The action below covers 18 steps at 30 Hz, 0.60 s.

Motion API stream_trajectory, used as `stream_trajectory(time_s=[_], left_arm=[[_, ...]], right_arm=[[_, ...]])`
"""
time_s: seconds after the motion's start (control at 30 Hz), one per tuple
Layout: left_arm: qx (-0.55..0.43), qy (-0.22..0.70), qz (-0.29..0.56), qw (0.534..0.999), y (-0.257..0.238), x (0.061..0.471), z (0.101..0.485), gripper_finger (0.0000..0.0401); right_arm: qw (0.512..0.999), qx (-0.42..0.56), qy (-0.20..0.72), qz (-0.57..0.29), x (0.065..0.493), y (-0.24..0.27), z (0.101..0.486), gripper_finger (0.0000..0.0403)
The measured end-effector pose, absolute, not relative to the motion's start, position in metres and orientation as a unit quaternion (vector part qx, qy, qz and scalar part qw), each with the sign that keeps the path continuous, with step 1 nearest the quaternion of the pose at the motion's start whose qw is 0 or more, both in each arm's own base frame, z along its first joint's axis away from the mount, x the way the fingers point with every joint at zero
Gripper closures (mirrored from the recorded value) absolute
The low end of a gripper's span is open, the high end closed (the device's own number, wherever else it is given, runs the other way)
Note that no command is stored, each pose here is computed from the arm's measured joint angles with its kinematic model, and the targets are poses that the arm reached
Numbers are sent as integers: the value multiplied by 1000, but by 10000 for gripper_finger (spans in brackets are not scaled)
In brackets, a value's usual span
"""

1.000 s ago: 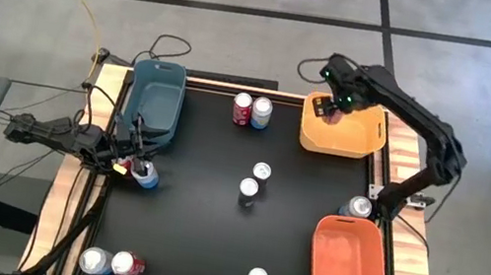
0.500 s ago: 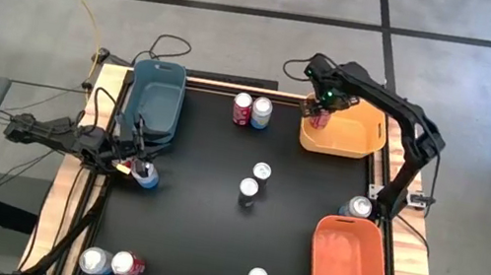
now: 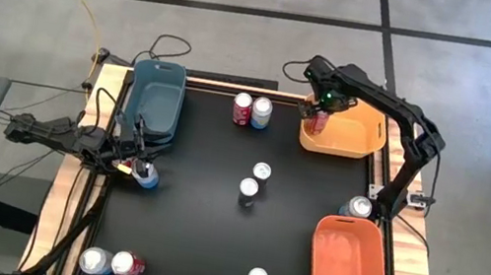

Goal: Sort soda cans
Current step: Put the middle right red soda can into the yellow bin, then put the middle left red soda can into the yellow bin

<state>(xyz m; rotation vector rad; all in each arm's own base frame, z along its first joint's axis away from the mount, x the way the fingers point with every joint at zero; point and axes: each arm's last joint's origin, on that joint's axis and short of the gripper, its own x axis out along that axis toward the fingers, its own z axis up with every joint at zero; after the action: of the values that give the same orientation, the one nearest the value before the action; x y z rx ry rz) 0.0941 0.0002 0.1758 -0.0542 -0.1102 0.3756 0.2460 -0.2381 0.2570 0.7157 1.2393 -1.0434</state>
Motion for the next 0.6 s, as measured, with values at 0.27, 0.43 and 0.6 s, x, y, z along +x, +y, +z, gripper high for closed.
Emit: stream_trajectory(time_s=[0.27,0.43,0.6], left_arm=[[-29,-55,187,980,0,94,176,244],[-29,-55,187,980,0,94,176,244],[-9,-44,188,981,0,94,174,244]], right_arm=[[640,305,542,-452,249,-235,259,50],[655,288,518,-469,239,-227,282,50],[688,270,475,-477,223,-210,317,54]])
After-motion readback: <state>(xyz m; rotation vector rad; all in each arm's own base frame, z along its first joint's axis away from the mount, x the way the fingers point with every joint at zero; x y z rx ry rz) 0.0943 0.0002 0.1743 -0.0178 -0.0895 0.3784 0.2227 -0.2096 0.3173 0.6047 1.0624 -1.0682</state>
